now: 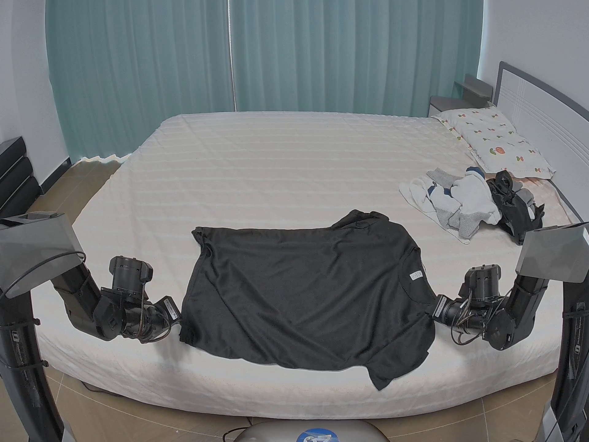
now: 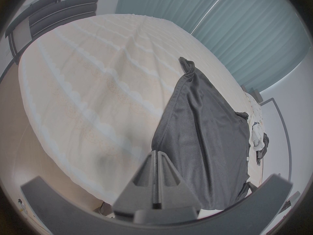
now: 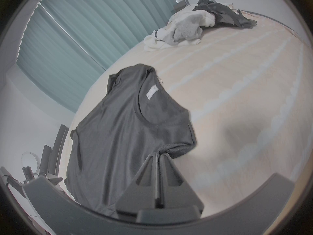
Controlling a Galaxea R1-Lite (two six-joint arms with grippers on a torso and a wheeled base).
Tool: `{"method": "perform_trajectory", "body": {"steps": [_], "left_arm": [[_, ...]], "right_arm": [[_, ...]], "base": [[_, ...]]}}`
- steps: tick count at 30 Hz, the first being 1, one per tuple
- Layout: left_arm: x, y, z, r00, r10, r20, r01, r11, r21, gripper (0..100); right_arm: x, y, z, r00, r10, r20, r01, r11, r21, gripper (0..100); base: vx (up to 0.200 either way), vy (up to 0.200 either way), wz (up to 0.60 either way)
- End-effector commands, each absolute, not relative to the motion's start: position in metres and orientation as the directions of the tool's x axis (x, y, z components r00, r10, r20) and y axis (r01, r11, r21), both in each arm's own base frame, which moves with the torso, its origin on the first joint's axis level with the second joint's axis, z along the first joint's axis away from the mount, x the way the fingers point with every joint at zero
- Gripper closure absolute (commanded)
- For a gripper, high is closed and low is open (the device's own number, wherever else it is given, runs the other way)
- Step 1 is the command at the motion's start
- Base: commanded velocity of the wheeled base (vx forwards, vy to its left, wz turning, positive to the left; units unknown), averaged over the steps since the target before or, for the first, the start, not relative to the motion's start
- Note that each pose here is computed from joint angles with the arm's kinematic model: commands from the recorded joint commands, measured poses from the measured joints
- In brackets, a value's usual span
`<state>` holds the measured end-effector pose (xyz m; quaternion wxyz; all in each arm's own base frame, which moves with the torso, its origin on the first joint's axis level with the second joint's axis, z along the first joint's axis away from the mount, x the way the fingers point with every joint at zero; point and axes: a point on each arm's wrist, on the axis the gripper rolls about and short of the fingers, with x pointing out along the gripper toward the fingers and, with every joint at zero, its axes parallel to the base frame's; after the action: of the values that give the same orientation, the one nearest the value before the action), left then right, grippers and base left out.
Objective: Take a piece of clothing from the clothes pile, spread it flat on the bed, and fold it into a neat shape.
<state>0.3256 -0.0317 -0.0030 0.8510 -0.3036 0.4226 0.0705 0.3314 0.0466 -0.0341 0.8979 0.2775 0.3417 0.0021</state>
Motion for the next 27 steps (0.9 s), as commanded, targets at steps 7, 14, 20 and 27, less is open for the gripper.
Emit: {"method": "perform_trajectory", "body": {"steps": [7,14,20,27], "left_arm": [[0.33,-0.032,-0.003,0.66,-0.163,-0.733,-0.353,0.794,-0.495,100],[0.333,-0.032,-0.004,0.683,-0.164,-0.712,-0.356,0.776,-0.521,100],[0.333,-0.032,-0.006,0.68,-0.165,-0.714,-0.36,0.773,-0.522,100],[0.333,-0.032,-0.007,0.679,-0.165,-0.715,-0.362,0.772,-0.522,100]], "right_arm": [[0.38,0.046,-0.021,0.849,0.203,-0.488,0.111,0.834,0.54,100],[0.407,0.052,-0.038,0.863,0.21,-0.459,0.087,0.834,0.545,100],[0.404,0.052,-0.046,0.855,0.209,-0.476,0.097,0.835,0.541,0],[0.373,0.026,-0.017,0.852,0.172,-0.495,0.152,0.823,0.548,0]], "base": [[0.0,0.0,0.0],[0.0,0.0,0.0],[0.0,0.0,0.0],[0.0,0.0,0.0]]}}
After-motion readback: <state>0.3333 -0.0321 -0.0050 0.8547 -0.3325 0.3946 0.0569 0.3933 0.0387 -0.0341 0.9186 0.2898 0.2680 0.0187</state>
